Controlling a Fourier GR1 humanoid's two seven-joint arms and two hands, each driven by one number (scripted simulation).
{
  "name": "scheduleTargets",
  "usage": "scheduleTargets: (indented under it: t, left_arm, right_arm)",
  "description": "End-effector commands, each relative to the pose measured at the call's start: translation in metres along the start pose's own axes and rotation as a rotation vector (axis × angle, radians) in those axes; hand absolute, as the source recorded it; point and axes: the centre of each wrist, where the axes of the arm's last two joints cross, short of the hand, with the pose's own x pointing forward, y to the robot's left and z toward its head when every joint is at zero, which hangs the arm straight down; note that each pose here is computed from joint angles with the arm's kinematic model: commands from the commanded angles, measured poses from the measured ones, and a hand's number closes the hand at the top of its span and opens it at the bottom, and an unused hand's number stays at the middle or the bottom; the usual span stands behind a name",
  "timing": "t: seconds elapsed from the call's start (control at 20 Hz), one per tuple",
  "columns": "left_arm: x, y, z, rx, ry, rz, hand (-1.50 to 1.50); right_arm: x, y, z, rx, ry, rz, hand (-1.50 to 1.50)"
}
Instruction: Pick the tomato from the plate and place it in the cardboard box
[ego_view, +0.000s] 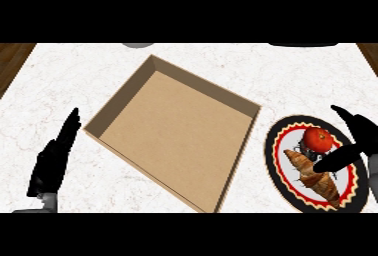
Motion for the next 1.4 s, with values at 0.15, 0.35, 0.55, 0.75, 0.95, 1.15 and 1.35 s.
scheduleTargets:
  t: [0.15,0.35,0.55,0.75,0.95,1.15,1.35]
  left_arm:
    - [0.004,-0.007,0.009,-0.012,-0.008,0.009,0.00]
    - [0.006,0.003,0.020,0.000,-0.004,0.010,0.00]
    - [-0.006,0.005,0.011,0.009,0.009,-0.001,0.00]
    - [-0.007,-0.012,-0.008,0.009,0.010,-0.003,0.00]
    - [0.007,0.006,0.006,0.001,-0.016,0.011,0.00]
    - [0.005,-0.010,-0.010,0.006,0.005,0.003,0.00]
    - [-0.008,0.009,0.001,0.001,0.000,0.008,0.00]
  right_arm:
    - [0.012,0.003,-0.002,-0.012,0.008,-0.018,-1.50]
    - [-0.001,-0.010,0.003,-0.035,-0.007,-0.029,-1.50]
    - [-0.009,0.036,-0.011,-0.006,-0.004,-0.009,-1.50]
    - [-0.013,0.024,-0.004,0.003,0.012,-0.010,-1.50]
    - [0.002,0.026,-0.027,0.021,0.006,0.030,-1.50]
    - [-0.003,0.044,-0.033,0.046,0.014,0.007,-1.50]
    - [-0.007,0.042,-0.020,0.040,-0.017,-0.025,1.50]
